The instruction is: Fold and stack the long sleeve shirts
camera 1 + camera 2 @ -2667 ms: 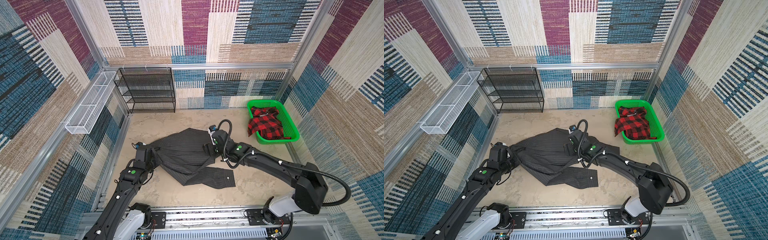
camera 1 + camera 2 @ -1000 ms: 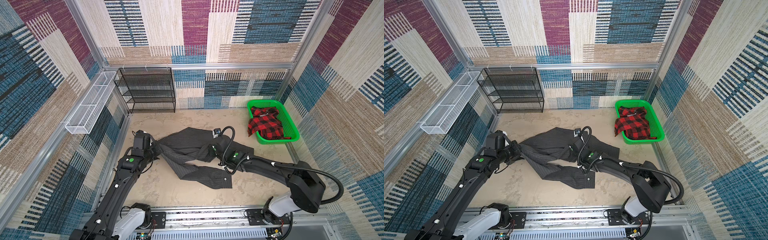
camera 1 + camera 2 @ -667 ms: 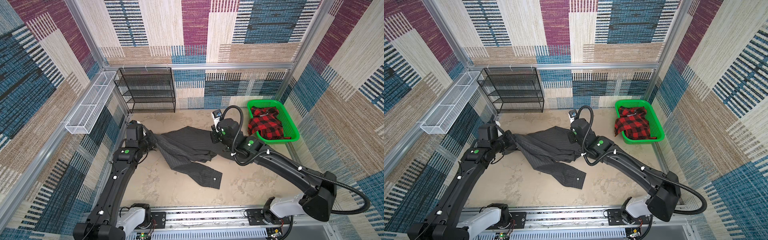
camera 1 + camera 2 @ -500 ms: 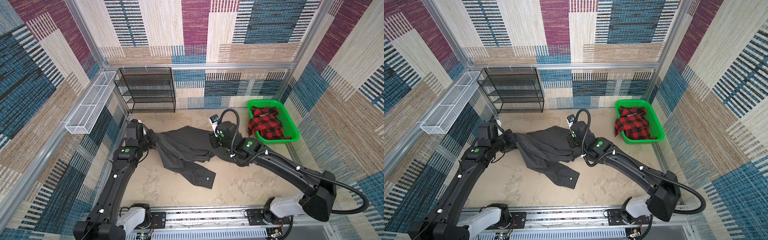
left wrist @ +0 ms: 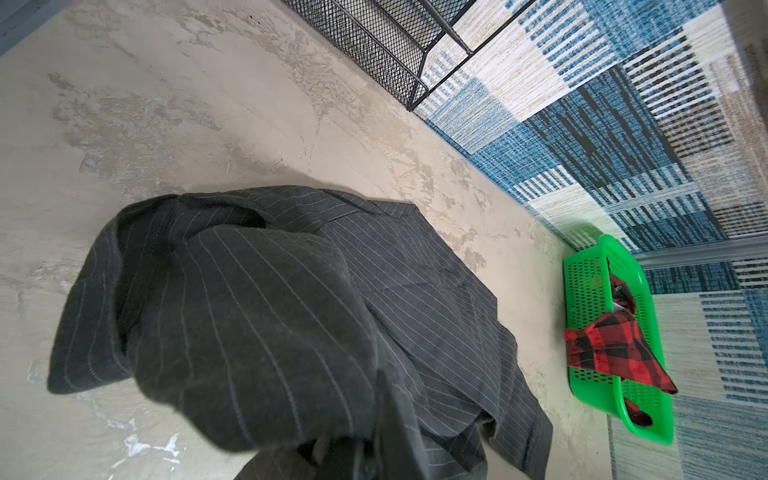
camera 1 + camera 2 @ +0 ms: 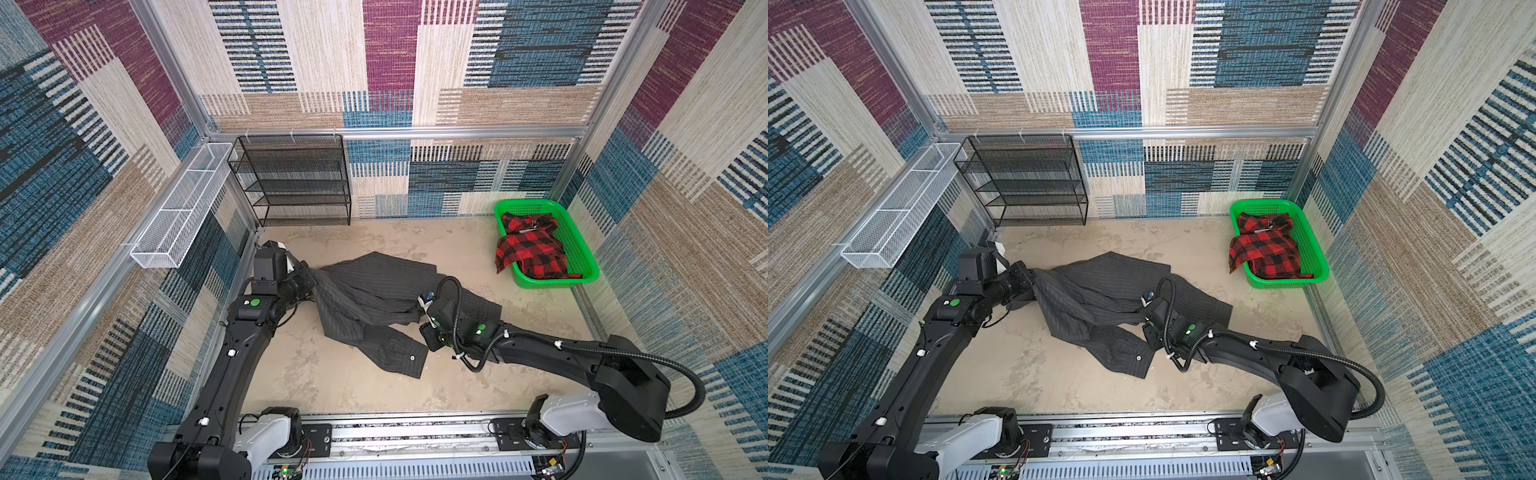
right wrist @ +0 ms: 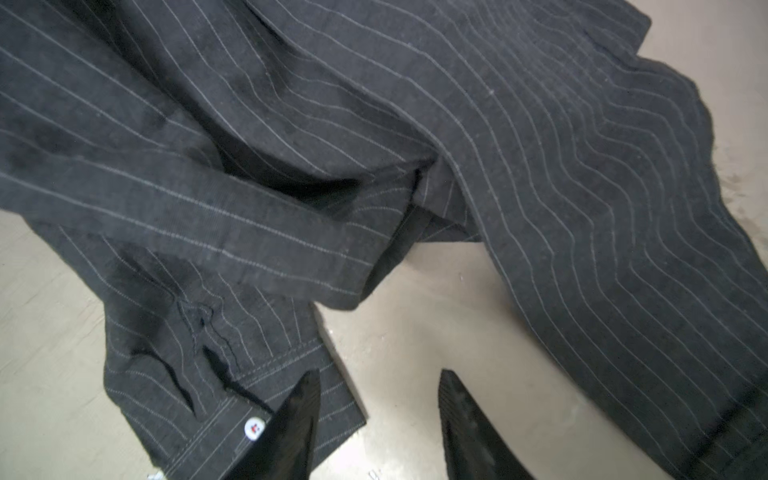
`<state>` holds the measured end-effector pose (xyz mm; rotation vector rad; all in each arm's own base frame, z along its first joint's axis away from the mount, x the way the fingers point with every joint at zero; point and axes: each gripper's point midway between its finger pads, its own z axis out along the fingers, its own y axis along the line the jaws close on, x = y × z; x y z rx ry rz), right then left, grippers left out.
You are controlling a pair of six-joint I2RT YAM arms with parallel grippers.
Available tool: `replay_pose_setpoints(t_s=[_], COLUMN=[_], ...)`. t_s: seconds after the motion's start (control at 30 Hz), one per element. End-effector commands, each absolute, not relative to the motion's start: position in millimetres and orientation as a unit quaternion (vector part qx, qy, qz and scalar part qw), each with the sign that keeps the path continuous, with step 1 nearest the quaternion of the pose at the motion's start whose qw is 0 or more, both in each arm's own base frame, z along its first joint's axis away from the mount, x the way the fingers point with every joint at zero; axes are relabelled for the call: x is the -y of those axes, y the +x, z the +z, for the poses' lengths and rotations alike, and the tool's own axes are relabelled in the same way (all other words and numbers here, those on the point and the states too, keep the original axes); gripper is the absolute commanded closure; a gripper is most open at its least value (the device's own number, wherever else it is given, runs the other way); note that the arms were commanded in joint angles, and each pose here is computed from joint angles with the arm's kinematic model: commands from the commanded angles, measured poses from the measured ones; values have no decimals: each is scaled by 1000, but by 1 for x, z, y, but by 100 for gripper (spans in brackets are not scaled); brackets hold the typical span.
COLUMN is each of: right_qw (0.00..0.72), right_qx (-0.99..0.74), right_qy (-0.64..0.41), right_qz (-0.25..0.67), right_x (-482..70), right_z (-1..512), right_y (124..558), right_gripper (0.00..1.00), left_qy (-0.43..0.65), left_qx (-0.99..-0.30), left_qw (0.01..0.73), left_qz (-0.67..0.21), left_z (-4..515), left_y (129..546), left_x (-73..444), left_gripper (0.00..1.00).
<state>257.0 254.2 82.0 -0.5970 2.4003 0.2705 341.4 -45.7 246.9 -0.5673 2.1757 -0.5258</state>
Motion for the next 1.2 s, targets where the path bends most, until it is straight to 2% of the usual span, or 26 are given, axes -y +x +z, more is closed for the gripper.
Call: replay_pose_setpoints(t_s=[0.0,0.13,0.37,0.47,0.63,0.93,1.07,1.17], right_qw=[356,374,398,400,427,473,482,442], right_qx=[-900,-894,-887,-885,-863,-811,-792,-791], right_qy=[-222,-218,-214,-228,-268,-343,-374,-414], right_qz=[119,115,99,63,16,5,28,89], right_x=[-269,-280,-300,-295,-272,-263,-283,-316], right_z=[89,84,83,96,159,277,294,264], right_y=[271,287,317,327,338,342,347,342], right_gripper=[50,54,86,93,95,95,95,93], left_qy=[-219,-219,-219,-217,-214,-211,-212,-216], left_qx=[-861,-862,-864,-864,-863,-853,-855,-859], left_qw=[407,405,406,409,417,430,429,428], left_qz=[-212,-212,-202,-196,-189,-208,-200,-179], left_z=[249,248,246,246,248,261,258,254], left_y=[340,337,335,339,348,358,357,351], left_x=[47,47,44,42,39,42,40,31], left_gripper=[100,100,100,100,100,100,100,100])
